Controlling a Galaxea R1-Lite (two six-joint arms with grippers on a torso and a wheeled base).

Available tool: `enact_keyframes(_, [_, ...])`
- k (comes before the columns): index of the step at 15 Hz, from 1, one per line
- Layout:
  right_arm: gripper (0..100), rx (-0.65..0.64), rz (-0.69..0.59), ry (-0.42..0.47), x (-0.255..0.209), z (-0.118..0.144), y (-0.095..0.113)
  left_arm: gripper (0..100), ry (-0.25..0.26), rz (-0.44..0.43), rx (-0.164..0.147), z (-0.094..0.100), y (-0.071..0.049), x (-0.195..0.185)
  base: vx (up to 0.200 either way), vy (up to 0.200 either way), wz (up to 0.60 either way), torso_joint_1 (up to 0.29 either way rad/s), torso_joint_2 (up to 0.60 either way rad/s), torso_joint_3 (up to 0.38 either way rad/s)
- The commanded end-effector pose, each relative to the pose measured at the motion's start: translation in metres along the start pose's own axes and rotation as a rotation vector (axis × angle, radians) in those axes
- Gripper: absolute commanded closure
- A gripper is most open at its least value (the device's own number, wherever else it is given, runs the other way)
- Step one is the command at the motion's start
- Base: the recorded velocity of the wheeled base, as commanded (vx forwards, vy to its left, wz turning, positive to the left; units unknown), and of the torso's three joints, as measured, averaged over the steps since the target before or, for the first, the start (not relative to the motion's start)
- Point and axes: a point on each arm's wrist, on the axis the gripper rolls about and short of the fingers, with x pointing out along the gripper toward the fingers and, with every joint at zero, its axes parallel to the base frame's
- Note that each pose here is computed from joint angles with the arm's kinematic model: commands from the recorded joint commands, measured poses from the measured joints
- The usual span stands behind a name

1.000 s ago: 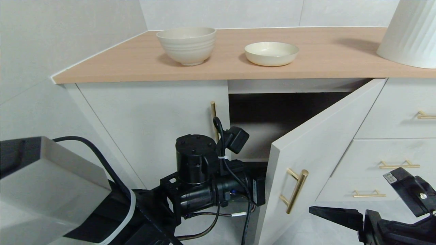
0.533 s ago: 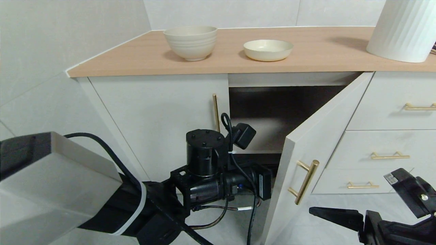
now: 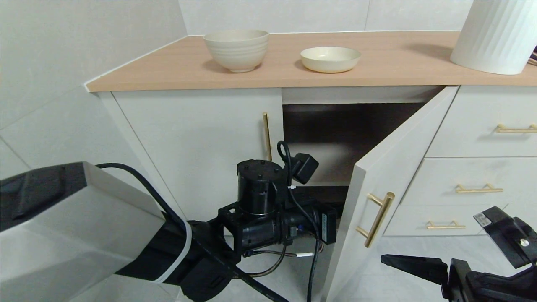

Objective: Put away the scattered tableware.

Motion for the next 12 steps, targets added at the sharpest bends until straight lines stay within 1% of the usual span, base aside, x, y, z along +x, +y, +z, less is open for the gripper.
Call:
enact_keyframes(1, [0, -0.001, 0.002, -0.001, 0.000, 0.000, 0.000, 100, -0.005, -0.007, 0.003, 0.001, 0.001, 0.005, 0.000, 0.000, 0.00, 0.000, 0.00, 0.000])
enact_keyframes(4, [0, -0.003, 0.009, -0.007, -0.001, 0.001, 0.001, 100, -0.013, -0.008, 0.006, 0.002, 0.003, 0.011, 0.000, 0.000, 0.00, 0.000, 0.00, 0.000])
enact_keyframes(6, [0, -0.005, 0.012, -0.012, -0.002, 0.002, 0.002, 100, -0.005, -0.007, 0.003, 0.000, 0.004, 0.014, 0.000, 0.000, 0.00, 0.000, 0.00, 0.000])
enact_keyframes(9, [0, -0.018, 0.050, -0.022, -0.005, 0.003, 0.009, 100, -0.011, 0.001, 0.005, -0.002, 0.004, 0.018, 0.000, 0.000, 0.00, 0.000, 0.00, 0.000])
enact_keyframes(10, [0, -0.027, 0.086, -0.037, -0.008, 0.005, 0.015, 100, -0.012, -0.014, 0.011, -0.003, -0.002, 0.023, 0.000, 0.000, 0.00, 0.000, 0.00, 0.000])
enact_keyframes(11, [0, -0.039, 0.127, -0.053, -0.012, 0.007, 0.022, 100, -0.019, -0.036, 0.020, -0.002, -0.011, 0.030, 0.000, 0.000, 0.00, 0.000, 0.00, 0.000])
enact_keyframes(12, [0, -0.048, 0.151, -0.075, -0.017, 0.010, 0.026, 100, -0.014, -0.072, 0.028, -0.006, -0.027, 0.039, 0.000, 0.000, 0.00, 0.000, 0.00, 0.000])
